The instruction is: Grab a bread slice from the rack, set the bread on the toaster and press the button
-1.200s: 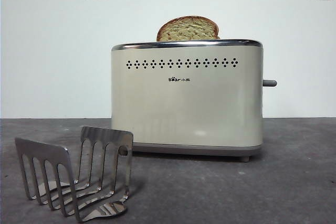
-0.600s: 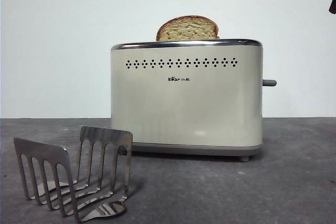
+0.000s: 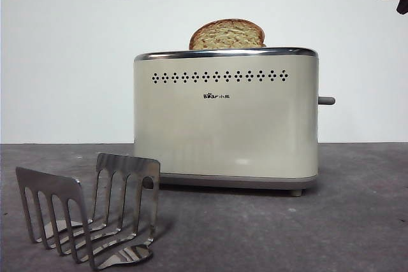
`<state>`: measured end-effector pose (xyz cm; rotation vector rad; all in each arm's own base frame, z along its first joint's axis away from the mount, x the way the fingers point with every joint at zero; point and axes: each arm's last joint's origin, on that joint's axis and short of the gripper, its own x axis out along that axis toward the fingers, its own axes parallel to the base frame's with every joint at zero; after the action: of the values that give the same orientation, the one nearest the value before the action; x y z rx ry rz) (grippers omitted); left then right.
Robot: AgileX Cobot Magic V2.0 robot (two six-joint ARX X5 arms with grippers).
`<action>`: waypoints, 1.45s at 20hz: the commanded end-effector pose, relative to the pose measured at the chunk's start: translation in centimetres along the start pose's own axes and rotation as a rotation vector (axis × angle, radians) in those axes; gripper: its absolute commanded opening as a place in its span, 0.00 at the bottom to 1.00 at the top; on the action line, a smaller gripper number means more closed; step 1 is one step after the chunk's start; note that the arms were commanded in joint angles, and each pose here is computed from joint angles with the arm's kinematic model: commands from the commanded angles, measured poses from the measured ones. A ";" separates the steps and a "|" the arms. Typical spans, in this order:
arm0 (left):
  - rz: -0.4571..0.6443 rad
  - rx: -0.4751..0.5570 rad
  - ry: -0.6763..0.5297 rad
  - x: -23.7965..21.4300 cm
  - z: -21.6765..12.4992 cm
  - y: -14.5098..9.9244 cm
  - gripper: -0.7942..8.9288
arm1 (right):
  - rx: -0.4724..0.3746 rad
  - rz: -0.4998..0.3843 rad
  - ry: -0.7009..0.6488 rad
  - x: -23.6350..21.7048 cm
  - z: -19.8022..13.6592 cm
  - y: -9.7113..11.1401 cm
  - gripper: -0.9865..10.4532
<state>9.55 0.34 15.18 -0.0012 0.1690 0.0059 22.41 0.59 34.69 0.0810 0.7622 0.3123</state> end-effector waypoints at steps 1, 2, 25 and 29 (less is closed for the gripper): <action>-0.018 -0.004 0.003 0.1 -0.3 -0.2 0.08 | -0.011 -0.001 -0.005 0.0 0.1 0.0 0.09; -0.022 -0.003 0.004 0.1 -0.3 -0.2 0.08 | -0.011 -0.001 -0.005 0.0 0.1 0.0 0.09; -0.014 -0.013 0.002 0.2 -0.2 -0.2 0.08 | -0.105 -0.127 -0.345 -3.1 -5.9 1.1 0.09; -0.014 -0.013 0.004 0.2 -0.3 -0.2 0.08 | -0.152 -0.212 -0.615 -1.1 -13.4 0.5 0.09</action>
<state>9.62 0.15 15.20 -0.0071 0.1687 -0.0094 12.36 0.21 27.32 -0.0428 0.1297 0.1269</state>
